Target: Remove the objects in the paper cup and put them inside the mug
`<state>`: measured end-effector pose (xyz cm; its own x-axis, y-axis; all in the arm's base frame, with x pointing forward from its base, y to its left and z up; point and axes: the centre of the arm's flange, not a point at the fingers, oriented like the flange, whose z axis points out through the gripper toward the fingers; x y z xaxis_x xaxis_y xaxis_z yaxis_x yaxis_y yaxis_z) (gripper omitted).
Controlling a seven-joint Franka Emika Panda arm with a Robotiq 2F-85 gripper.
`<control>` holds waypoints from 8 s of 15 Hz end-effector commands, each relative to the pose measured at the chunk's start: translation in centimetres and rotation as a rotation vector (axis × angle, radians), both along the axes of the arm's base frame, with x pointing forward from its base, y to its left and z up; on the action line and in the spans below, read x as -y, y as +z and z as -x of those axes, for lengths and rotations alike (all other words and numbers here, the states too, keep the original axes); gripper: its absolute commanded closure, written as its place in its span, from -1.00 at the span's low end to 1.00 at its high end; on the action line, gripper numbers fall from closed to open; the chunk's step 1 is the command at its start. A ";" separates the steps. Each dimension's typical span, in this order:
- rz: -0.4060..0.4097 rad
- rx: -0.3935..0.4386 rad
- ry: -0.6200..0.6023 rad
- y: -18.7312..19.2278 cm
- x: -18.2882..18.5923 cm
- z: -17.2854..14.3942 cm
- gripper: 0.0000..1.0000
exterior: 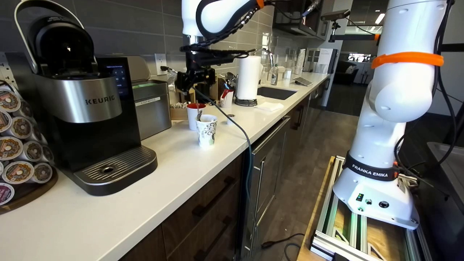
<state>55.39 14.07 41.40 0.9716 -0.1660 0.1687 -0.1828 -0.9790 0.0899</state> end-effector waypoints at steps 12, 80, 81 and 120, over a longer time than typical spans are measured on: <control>-0.059 -0.058 -0.044 -2.1 1.3 1.2 -0.26; 0.120 0.501 -0.347 7.0 4.0 -5.6 0.99; 0.127 0.507 -0.359 6.4 4.2 -6.1 0.99; -0.325 0.068 -0.635 -0.1 1.3 7.0 -1.00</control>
